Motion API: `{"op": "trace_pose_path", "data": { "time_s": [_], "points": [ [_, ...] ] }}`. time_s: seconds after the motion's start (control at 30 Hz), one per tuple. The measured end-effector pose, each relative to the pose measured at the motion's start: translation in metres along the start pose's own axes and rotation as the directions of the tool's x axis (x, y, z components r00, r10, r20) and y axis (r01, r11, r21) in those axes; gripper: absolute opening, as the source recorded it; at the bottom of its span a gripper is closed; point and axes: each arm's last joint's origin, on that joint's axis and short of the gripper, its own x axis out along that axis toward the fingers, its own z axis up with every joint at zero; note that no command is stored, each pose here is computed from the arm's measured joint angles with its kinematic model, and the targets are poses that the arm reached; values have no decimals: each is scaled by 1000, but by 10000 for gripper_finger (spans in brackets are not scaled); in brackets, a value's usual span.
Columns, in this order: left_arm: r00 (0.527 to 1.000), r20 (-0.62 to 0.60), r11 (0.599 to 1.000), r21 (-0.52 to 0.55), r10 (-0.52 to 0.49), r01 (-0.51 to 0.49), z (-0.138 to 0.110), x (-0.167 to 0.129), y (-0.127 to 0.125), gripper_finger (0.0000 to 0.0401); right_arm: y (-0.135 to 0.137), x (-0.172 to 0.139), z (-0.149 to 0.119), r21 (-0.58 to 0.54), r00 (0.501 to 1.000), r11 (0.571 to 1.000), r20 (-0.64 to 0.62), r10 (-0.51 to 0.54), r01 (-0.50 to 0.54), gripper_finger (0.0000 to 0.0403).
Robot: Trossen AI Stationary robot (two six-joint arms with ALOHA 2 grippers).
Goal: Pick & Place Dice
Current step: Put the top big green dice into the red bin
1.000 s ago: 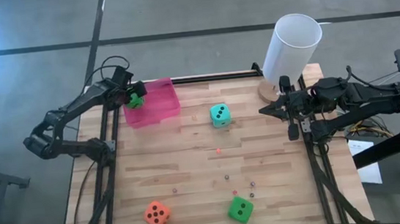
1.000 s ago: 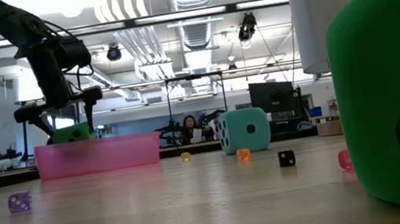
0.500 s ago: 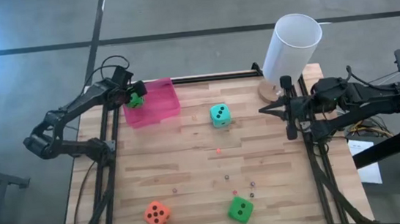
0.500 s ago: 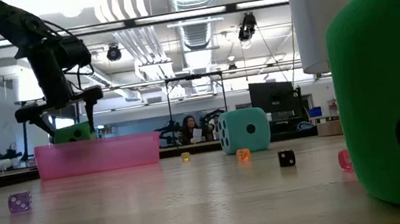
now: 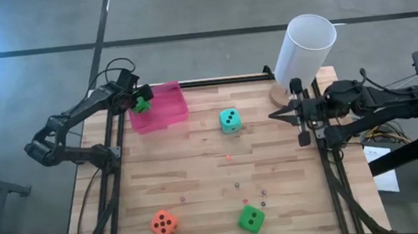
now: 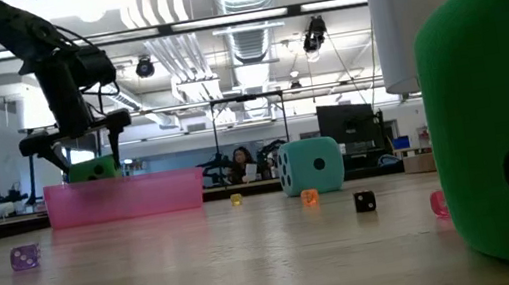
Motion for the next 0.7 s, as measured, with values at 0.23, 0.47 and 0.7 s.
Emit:
{"op": "trace_pose_path", "data": {
  "time_s": [0.23,0.47,0.7],
  "points": [
    [1000,0,1000,0,-1,1,0,0,0,399,-4,35,5,28,997,998,48,-62,61,8],
    [1000,1,1000,1,-1,1,0,0,0,396,-19,56,10,211,982,960,0,-187,183,8],
    [1000,0,1000,3,-1,1,0,0,0,397,-21,80,11,341,983,922,-33,-182,182,8]
  ]
}}
